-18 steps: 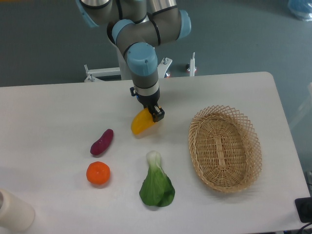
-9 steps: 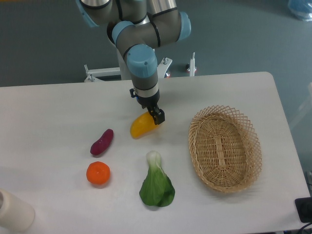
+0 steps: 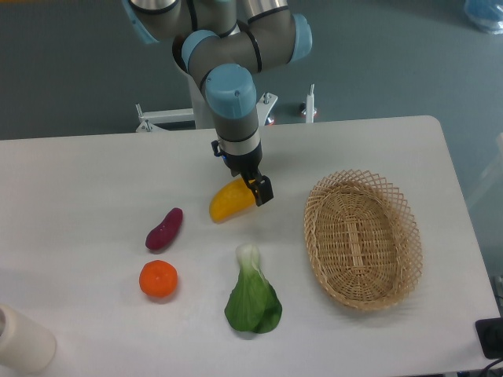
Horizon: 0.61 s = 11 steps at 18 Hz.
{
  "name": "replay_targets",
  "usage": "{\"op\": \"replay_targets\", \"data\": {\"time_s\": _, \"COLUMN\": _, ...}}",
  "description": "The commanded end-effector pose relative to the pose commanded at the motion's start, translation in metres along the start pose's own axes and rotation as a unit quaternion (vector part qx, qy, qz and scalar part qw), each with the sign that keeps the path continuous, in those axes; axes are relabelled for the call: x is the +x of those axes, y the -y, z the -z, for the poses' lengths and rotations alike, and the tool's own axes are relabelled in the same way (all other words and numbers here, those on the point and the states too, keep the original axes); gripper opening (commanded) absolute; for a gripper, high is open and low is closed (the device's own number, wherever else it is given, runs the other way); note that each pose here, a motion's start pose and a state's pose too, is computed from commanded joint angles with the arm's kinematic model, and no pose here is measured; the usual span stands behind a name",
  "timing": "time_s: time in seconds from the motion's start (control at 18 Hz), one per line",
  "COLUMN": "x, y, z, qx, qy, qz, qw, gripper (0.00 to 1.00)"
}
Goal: Place the mango on the table
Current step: 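Lower the mango onto the table and open the gripper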
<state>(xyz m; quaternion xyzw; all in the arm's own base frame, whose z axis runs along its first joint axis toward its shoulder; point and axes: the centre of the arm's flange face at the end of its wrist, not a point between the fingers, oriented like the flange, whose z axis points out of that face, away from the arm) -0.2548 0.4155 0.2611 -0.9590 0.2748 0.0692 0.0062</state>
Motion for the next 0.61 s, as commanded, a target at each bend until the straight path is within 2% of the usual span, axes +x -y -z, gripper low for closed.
{"op": "replay_targets", "data": {"time_s": 0.61, "x": -0.0054, "y": -0.0012, "z": 0.0036, "qx": 0.002, "qy": 0.007, "qz": 0.018, "qw": 0.9998, "gripper": 1.00}}
